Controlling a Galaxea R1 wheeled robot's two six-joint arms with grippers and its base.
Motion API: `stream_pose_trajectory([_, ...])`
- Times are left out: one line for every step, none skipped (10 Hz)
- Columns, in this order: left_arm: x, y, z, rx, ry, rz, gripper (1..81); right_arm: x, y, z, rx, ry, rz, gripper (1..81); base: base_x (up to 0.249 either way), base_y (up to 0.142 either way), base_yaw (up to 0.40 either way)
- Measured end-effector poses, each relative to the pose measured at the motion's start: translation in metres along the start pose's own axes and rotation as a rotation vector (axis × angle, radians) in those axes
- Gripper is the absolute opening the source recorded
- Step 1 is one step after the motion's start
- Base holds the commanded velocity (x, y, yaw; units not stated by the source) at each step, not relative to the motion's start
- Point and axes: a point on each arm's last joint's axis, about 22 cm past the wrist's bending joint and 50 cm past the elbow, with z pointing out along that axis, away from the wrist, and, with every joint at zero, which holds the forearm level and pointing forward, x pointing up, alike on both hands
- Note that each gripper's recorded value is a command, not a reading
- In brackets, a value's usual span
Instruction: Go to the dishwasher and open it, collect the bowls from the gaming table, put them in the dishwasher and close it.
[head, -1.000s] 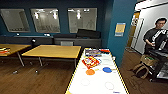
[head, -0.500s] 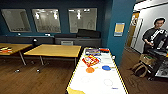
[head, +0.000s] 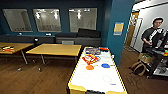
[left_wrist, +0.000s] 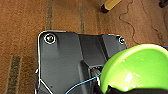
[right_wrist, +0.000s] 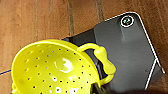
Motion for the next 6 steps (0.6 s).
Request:
stream_pose_trajectory([-0.0003, 0.0036, 0.0033, -0.002, -0.001, 0.003, 1.0, 0.0004, 0.0012, 0.0006, -0.004, 0.0, -0.004, 1.0, -0.13, 0.0, 0.0])
stream_pose_trajectory([-0.0014, 0.0078, 0.0053, -0.008, -0.001, 0.004, 1.0, -0.0021, -0.0018, 0.0022, 0.0, -0.002, -0.004, 1.0, -0.13, 0.0, 0.0])
stream_pose_trajectory([-0.0013, 0.0108, 0.007, -0.012, 0.0, 0.003, 1.0, -0.0038, -0.006, 0.0041, 0.005, -0.004, -0.005, 1.0, -0.129, 0.0, 0.0])
stream_pose_trajectory([-0.0017, 0.0109, 0.0068, -0.013, -0.001, 0.003, 1.0, -0.0038, -0.0061, 0.0041, 0.006, -0.003, -0.006, 1.0, -0.13, 0.0, 0.0])
stream_pose_trajectory([-0.002, 0.0097, 0.0065, -0.01, -0.003, 0.006, 1.0, -0.0036, -0.0048, 0.0038, 0.003, -0.003, -0.007, 1.0, -0.13, 0.0, 0.0])
stream_pose_trajectory([-0.0025, 0.0107, 0.0068, -0.013, -0.004, 0.012, 1.0, -0.0035, -0.0049, 0.0039, 0.003, -0.003, -0.008, 1.0, -0.13, 0.0, 0.0])
